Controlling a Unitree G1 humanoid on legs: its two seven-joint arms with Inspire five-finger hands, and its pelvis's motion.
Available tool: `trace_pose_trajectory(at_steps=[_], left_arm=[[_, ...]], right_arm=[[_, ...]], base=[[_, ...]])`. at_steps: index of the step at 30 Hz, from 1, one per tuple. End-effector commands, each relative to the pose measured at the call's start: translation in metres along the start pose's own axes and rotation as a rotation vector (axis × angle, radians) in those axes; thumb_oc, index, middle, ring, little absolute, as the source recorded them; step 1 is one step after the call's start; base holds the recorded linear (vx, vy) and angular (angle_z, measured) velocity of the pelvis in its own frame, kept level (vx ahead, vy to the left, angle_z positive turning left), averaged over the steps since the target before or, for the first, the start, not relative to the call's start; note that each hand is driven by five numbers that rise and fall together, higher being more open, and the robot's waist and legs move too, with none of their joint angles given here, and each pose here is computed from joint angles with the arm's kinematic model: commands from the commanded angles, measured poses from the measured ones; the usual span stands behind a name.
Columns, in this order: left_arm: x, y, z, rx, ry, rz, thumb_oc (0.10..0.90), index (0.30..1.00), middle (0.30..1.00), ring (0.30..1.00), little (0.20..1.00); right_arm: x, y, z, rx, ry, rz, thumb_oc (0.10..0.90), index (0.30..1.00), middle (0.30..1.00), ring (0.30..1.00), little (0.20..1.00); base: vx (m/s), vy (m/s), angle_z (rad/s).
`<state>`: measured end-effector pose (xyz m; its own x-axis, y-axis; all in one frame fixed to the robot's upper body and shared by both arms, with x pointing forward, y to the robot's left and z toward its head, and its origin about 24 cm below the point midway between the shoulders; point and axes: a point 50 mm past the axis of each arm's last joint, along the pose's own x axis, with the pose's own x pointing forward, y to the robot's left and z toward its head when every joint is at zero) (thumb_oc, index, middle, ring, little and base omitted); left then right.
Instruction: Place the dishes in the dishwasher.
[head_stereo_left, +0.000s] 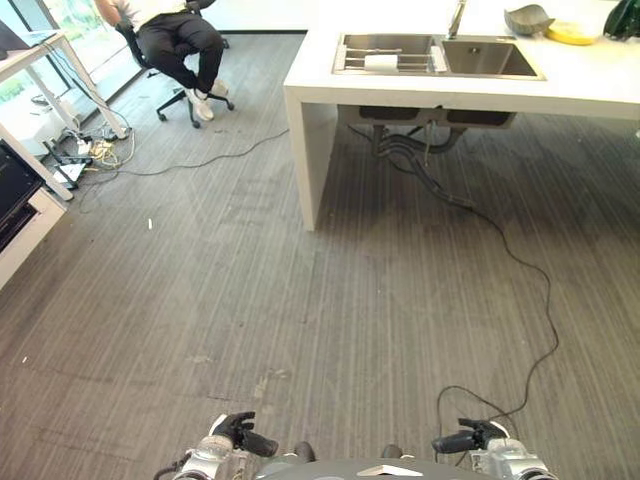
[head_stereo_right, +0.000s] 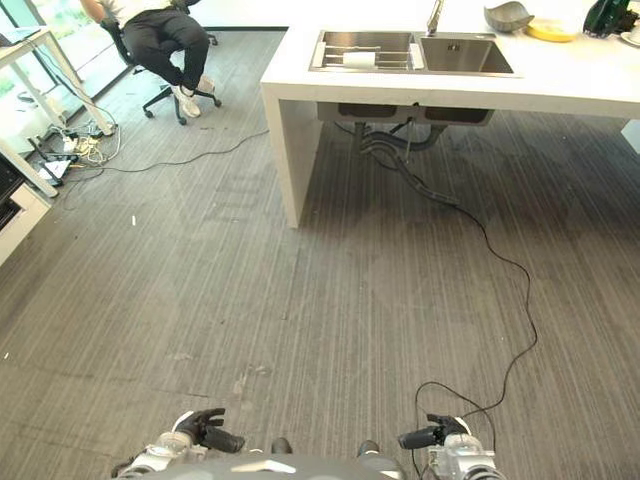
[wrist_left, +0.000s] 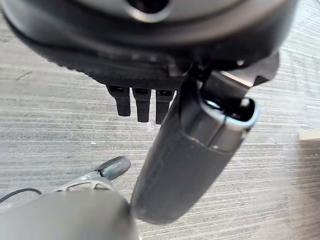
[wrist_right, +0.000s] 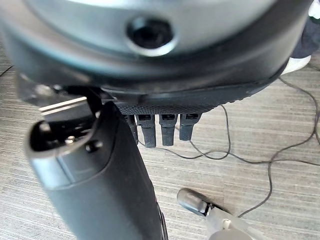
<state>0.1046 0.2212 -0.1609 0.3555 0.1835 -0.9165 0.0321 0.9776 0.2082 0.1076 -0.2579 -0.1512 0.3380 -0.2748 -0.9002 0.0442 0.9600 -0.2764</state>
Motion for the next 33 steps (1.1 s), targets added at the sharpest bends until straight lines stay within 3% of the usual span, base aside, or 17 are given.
trace_pose_trajectory(at_steps=[1,7,11,20,27,33], left_arm=[[0.003,-0.002,0.012,-0.036,-0.014,-0.005,0.800,0.900,0.900,0.900,0.900],[-0.002,-0.007,-0.025,-0.077,0.134,-0.035,0.800,0.900,0.900,0.900,0.900],[-0.004,-0.007,-0.039,0.001,0.184,-0.045,0.800,0.900,0.900,0.900,0.900],[-0.005,-0.003,-0.044,0.013,0.193,-0.030,0.800,0.900,0.900,0.900,0.900],[-0.002,0.004,-0.025,0.040,0.123,0.006,0.800,0.900,0.900,0.900,0.900],[0.003,-0.001,0.033,-0.058,-0.087,0.008,0.800,0.900,0.900,0.900,0.900]], right_arm=[[0.003,-0.002,0.021,-0.016,-0.039,-0.017,0.800,0.900,0.900,0.900,0.900],[0.001,0.009,-0.008,-0.073,0.066,0.030,0.800,0.900,0.900,0.900,0.900],[-0.001,0.013,-0.025,-0.100,0.125,0.045,0.800,0.900,0.900,0.900,0.900],[-0.003,0.013,-0.034,-0.090,0.151,0.050,0.800,0.900,0.900,0.900,0.900],[-0.001,0.011,-0.019,-0.054,0.096,0.034,0.800,0.900,0.900,0.900,0.900],[0.002,0.002,0.024,0.030,-0.048,-0.008,0.800,0.900,0.900,0.900,0.900]], base=[[0.04,-0.024,-0.06],[0.05,-0.018,-0.08],[0.03,-0.001,-0.01],[0.00,0.000,0.00],[0.00,0.000,0.00],[-0.03,0.053,0.00]])
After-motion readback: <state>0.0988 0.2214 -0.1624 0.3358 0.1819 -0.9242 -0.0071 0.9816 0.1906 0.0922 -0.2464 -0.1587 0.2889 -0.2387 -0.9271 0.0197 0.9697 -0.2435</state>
